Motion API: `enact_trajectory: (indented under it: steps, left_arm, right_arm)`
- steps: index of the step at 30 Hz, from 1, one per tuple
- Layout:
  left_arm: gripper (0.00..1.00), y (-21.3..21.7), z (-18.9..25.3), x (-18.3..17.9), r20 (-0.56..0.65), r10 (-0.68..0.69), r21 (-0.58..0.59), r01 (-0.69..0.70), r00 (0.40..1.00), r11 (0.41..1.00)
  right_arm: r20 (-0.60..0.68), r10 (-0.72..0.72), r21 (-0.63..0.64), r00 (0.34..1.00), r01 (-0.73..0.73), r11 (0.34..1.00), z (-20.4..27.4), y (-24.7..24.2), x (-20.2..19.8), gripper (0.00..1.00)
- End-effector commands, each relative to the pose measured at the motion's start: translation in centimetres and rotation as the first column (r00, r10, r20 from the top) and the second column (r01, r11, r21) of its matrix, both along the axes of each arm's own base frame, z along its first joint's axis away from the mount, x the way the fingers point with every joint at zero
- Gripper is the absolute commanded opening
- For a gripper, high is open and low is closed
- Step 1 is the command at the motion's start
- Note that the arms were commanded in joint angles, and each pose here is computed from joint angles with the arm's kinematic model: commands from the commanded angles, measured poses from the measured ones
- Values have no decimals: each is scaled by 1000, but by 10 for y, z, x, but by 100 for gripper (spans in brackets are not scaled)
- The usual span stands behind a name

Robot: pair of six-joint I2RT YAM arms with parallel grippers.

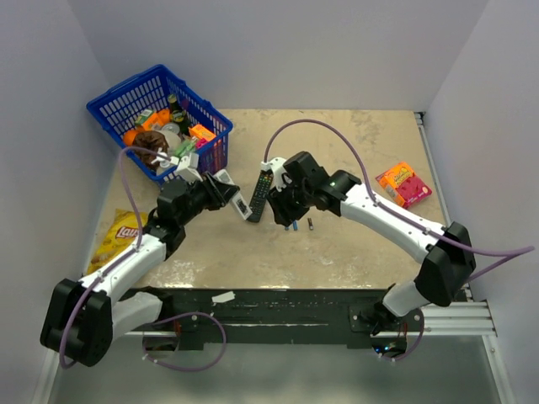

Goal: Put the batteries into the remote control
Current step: Place the remote control at the center of the board.

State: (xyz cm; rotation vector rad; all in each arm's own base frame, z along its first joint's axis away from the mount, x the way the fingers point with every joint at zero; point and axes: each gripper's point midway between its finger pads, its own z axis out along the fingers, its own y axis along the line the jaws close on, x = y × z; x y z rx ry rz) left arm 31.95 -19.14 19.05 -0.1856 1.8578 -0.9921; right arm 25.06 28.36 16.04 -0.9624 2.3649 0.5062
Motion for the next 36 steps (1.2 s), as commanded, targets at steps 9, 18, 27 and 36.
enact_trajectory:
  steps: [9, 18, 27, 36]
  left_arm:
    - [0, -38, -40, -35, -115, -327, 46, 334, 938, 942]
    - [0, -82, -80, -56, -233, -493, -4, 506, 838, 862]
    - [0, -117, -113, -72, -306, -601, -36, 622, 738, 782]
    - [0, -118, -150, -82, -429, -602, -26, 657, 674, 754]
  right_arm:
    - [98, 23, 66, 995, -30, 997, 20, 0, -1, 51]
    - [85, -64, 54, 994, 60, 997, 6, -9, 1, 52]
    - [130, -119, 36, 984, 115, 993, 5, -20, 10, 53]
    - [175, -174, 35, 969, 171, 985, 9, -35, 23, 54]
